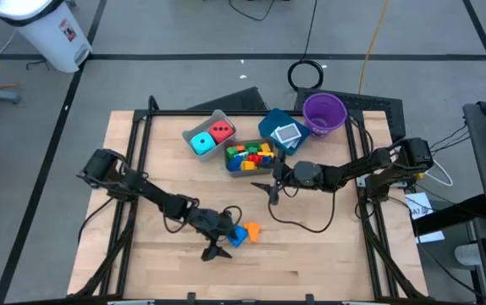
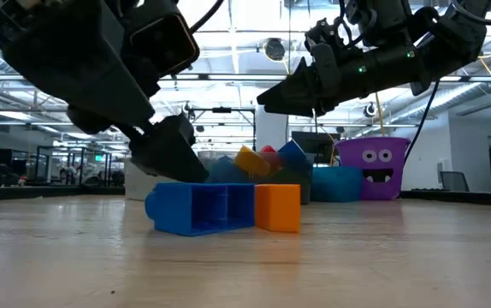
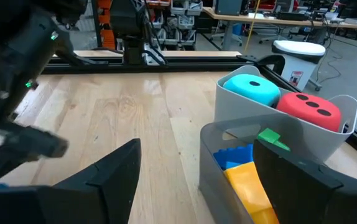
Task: Pick & Place Toys
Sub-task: Put the light blue block into the black bin
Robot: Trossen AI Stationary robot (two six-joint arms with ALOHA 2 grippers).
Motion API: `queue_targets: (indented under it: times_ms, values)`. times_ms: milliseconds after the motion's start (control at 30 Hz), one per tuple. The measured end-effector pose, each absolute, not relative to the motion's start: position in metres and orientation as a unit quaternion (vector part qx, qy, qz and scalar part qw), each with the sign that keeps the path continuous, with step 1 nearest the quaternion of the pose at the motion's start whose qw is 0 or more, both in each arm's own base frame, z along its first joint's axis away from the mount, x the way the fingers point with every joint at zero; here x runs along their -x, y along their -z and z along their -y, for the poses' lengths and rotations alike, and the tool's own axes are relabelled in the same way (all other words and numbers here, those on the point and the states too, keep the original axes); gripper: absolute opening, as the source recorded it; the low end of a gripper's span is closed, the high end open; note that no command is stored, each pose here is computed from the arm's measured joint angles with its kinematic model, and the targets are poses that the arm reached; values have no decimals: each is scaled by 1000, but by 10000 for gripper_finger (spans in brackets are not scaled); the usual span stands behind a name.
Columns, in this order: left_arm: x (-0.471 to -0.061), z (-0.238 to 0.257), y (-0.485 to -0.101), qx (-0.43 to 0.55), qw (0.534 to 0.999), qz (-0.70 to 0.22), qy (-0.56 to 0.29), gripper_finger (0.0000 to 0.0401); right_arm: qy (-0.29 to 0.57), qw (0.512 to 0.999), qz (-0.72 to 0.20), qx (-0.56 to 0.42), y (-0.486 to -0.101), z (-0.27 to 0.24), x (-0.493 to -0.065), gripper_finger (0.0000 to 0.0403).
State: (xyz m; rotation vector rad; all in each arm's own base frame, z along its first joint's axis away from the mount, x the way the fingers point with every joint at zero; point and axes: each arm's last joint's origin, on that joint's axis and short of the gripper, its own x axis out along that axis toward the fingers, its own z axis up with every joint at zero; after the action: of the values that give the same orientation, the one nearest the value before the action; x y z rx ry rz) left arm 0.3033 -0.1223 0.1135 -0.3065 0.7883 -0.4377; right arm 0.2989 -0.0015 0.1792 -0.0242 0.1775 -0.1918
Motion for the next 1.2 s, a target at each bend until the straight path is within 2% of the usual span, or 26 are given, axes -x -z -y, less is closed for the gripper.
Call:
queue_targets:
  times_ms: [133,300,433,600,767,1000,1200]
  values:
    - [-293,112,-129,127,891,-405,163,348,96,991,-89,12,-179,2,-299,278]
    - [-271,96,-159,75,908,-411,33,349,96,991,-89,12,-179,2,-299,278]
    - [-259,88,-182,104,916,-385,-55,349,96,991,-88,12,-179,2,-299,278]
    - [-248,80,-174,118,889,-416,-153,349,96,991,-88,12,-179,2,-299,279]
    - [-251,69,-160,202,852,-418,-244,349,96,991,-89,12,-179,2,-299,279]
    - [-260,53,-146,268,818,-415,-296,349,96,992,-87,12,-180,2,-299,279]
    - [-263,47,-128,268,794,-446,-314,349,96,991,-90,12,-179,2,-299,279]
